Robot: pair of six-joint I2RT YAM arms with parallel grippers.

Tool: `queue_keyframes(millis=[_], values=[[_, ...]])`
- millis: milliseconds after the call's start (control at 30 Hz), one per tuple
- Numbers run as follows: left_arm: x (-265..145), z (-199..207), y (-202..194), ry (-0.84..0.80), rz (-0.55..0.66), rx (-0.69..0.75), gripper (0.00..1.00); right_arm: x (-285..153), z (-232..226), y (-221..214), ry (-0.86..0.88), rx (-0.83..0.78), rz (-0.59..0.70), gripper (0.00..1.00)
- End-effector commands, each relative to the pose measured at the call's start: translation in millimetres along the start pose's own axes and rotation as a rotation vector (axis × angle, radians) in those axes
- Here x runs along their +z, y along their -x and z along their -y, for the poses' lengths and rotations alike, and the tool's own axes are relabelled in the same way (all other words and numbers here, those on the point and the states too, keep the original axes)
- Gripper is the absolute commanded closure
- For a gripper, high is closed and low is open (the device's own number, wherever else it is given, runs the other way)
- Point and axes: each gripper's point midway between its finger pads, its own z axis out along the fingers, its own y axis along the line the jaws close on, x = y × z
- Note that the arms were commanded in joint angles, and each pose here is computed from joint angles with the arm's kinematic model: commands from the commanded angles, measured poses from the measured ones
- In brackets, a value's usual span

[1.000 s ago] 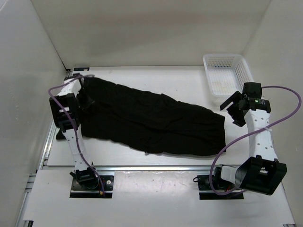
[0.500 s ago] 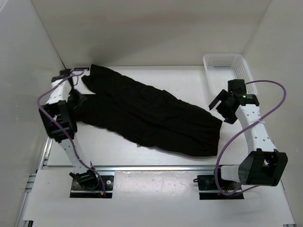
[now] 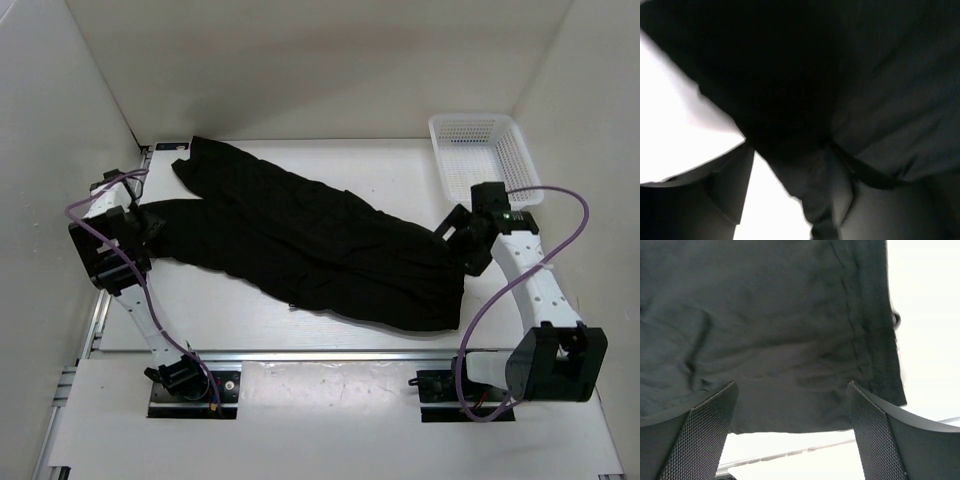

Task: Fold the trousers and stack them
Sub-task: Fold the trousers

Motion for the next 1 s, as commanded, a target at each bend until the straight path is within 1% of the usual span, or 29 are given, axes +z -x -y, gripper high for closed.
queue_keyframes(millis=[0, 33, 67, 100, 133, 167, 233, 267, 400, 567, 667, 733, 833, 900, 933, 967], values=[[5, 11, 22, -0.003, 0.063, -0.012, 0.36, -7, 22, -37, -0.029, 0.063, -0.071, 0.07], [9, 10, 21, 0.003, 0.055, -0.002, 0.42, -7, 27, -45, -0.042, 0.094, -0.083, 0.07], [10, 11, 23, 0.001, 0.057, -0.002, 0.51, -9, 35, -55, -0.062, 0.114, -0.102, 0.07], [10, 10, 24, 0.009, 0.062, -0.003, 0.76, -14, 37, -61, -0.046, 0.132, -0.097, 0.07], [9, 12, 20, 0.013, 0.055, 0.007, 0.87, -10, 45, -72, -0.067, 0.167, -0.117, 0.07], [11, 9, 17, 0.019, 0.046, 0.017, 0.9, -14, 49, -77, -0.061, 0.182, -0.109, 0.07], [9, 5, 17, 0.033, 0.058, 0.017, 0.9, -12, 59, -93, -0.087, 0.215, -0.145, 0.07], [9, 5, 17, 0.033, 0.058, 0.017, 0.9, -14, 63, -99, -0.097, 0.238, -0.151, 0.1], [-3, 4, 20, 0.026, 0.086, 0.025, 0.9, -9, 79, -123, -0.145, 0.289, -0.207, 0.13], [-22, 10, 23, -0.012, 0.104, 0.023, 0.9, 5, 90, -148, -0.176, 0.328, -0.29, 0.13], [-27, 18, 26, -0.035, 0.117, 0.03, 0.9, 17, 84, -142, -0.159, 0.354, -0.27, 0.16], [-30, 19, 25, -0.042, 0.11, 0.031, 0.9, 29, 81, -131, -0.149, 0.369, -0.225, 0.21], [-38, 21, 29, -0.053, 0.126, 0.04, 0.9, 42, 79, -126, -0.17, 0.38, -0.228, 0.25], [-42, 23, 29, -0.065, 0.129, 0.04, 0.9, 53, 76, -117, -0.164, 0.377, -0.181, 0.26], [-42, 23, 29, -0.065, 0.129, 0.049, 0.9, 57, 74, -115, -0.163, 0.365, -0.168, 0.29], [-46, 23, 30, -0.07, 0.136, 0.049, 0.9, 61, 79, -117, -0.185, 0.364, -0.172, 0.36]])
